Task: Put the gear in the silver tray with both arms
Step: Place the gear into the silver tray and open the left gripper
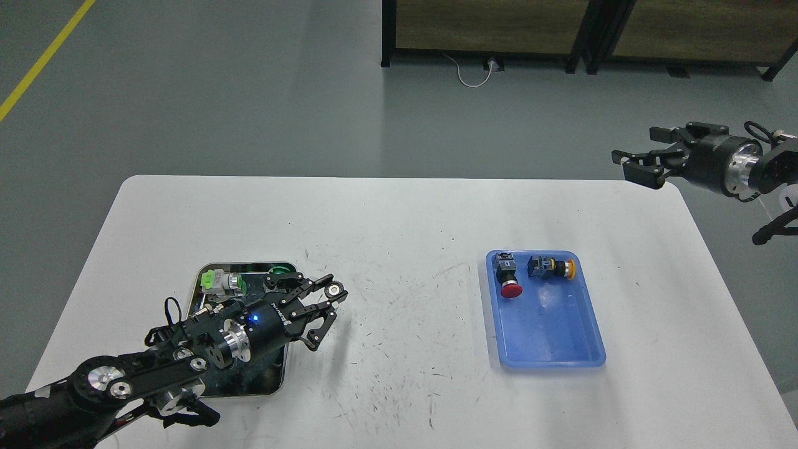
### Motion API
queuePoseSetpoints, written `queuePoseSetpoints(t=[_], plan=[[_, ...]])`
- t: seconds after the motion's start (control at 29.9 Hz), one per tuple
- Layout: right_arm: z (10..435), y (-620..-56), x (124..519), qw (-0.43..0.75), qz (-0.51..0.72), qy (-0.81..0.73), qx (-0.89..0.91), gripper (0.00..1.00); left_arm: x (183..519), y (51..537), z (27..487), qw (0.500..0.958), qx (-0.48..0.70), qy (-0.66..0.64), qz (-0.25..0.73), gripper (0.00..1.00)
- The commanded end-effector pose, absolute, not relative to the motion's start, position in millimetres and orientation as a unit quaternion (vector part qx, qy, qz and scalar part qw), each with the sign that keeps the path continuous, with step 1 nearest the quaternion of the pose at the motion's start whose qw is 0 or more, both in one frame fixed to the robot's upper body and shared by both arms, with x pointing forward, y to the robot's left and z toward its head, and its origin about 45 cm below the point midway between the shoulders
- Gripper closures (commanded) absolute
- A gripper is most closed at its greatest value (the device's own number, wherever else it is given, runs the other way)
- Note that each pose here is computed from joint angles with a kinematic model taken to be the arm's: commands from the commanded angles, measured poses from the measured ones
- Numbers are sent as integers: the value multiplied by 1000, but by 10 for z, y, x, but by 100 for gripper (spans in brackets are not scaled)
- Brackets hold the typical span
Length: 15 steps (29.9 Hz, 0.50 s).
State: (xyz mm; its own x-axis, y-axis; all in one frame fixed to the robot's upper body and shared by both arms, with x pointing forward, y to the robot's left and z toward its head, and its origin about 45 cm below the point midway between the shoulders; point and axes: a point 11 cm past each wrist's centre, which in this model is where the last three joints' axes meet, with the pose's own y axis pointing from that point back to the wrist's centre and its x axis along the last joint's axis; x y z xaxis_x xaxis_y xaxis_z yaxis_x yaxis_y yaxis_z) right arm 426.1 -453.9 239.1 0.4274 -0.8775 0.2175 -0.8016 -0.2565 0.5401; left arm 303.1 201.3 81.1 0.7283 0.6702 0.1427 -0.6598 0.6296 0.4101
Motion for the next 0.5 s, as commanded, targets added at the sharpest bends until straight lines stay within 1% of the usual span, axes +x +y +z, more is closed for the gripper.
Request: queuePoseSetpoints(t=[0.0, 0.07, 0.17, 0.37, 0.47], plan=[[2371, -4503, 4280, 297, -65, -530, 792, 16, 3023, 2445, 973, 890, 233, 5, 391, 78], [2351, -4478, 4290, 296, -67, -529, 792, 16, 2967, 2664, 943, 880, 246, 13, 406, 78], [2323, -4442, 4300, 294, -69, -527, 794, 16, 2863, 2827, 847, 871, 261, 27, 415, 77], [2234, -4347, 4337, 294, -76, -523, 796, 16, 2636, 3046, 550, 851, 293, 56, 432, 76], [2205, -4302, 4362, 295, -78, -521, 797, 16, 2601, 3088, 489, 846, 294, 66, 441, 76]])
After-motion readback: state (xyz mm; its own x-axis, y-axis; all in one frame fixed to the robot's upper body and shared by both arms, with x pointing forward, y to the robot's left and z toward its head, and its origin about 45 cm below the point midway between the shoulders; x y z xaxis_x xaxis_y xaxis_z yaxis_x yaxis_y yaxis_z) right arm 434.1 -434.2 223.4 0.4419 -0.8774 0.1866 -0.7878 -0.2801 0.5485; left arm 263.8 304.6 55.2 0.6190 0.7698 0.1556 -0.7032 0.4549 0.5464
